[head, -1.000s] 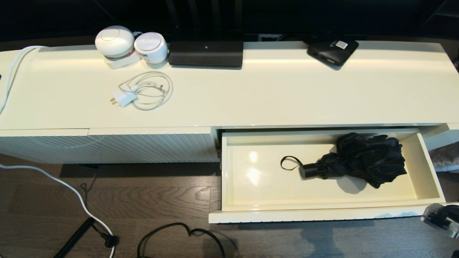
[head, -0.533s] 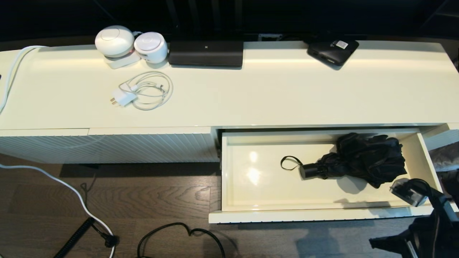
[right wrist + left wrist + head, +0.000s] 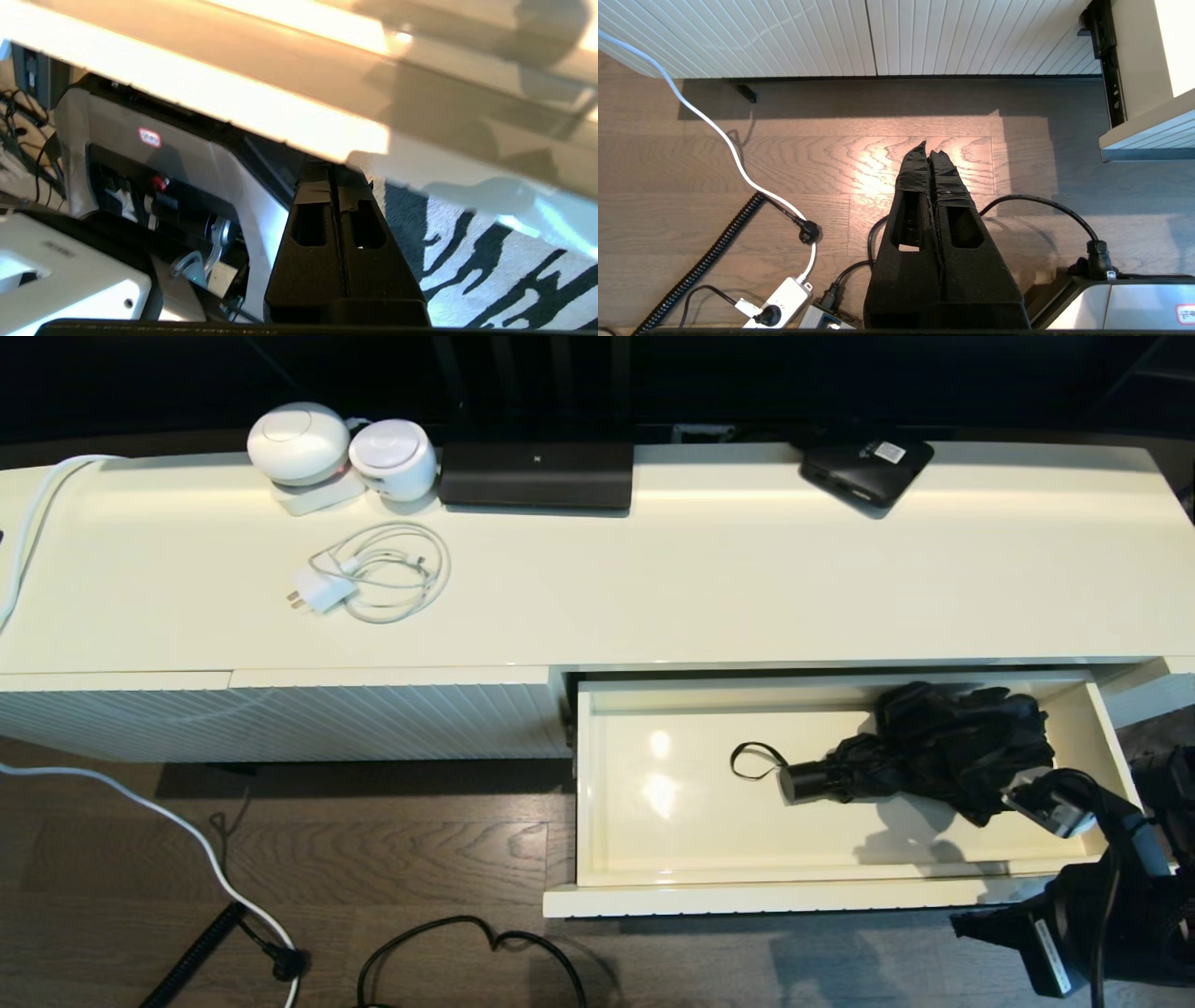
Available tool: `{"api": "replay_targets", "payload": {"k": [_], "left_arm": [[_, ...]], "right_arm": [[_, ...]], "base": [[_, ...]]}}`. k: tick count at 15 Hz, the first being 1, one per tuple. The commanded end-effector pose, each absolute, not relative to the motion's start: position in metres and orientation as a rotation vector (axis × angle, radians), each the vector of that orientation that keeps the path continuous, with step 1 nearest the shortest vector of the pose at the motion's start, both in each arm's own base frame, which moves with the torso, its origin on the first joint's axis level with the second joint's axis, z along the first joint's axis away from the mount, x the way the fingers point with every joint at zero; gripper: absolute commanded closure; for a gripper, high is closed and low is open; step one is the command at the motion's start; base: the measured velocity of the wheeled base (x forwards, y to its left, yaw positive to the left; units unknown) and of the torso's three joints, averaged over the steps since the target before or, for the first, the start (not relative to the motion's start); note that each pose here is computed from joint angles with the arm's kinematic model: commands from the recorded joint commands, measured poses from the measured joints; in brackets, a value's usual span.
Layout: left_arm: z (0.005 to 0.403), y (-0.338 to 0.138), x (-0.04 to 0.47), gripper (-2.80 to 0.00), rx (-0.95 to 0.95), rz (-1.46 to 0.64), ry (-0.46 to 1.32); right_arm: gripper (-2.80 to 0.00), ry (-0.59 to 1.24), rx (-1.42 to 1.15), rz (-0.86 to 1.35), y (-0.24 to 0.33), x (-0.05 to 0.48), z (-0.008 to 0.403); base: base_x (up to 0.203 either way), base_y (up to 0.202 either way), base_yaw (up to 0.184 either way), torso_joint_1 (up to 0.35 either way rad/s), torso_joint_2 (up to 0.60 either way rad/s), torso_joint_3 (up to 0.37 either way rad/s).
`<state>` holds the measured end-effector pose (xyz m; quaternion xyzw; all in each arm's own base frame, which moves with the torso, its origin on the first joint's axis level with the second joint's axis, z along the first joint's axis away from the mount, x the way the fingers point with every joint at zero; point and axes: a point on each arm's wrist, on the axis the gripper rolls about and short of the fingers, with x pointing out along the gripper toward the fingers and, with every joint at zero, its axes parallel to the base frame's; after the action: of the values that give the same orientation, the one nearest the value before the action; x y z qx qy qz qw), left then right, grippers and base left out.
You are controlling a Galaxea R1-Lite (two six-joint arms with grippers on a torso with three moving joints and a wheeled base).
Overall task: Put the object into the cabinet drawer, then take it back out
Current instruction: Close the drawer
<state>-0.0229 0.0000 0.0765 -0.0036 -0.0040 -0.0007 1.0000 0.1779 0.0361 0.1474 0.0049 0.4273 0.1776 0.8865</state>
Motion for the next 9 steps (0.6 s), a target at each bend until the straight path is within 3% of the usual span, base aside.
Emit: {"api": "replay_targets", "payload": {"k": [1,9], "left_arm": [[0.077,0.0,-0.023,0.0,-0.008,0.0,-0.009],[0.077,0.0,-0.023,0.0,-0.008,0.0,-0.009]], "right_arm": [[0.0,0.902,0.009,0.367,0.037,0.185,0.143],[0.0,0.76,-0.023,0.299,0.04,0.207,0.146]], "base": [[0.0,0.0,0.0,0.0,0.0,0.0],[0.0,0.0,0.0,0.0,0.0,0.0]]}}
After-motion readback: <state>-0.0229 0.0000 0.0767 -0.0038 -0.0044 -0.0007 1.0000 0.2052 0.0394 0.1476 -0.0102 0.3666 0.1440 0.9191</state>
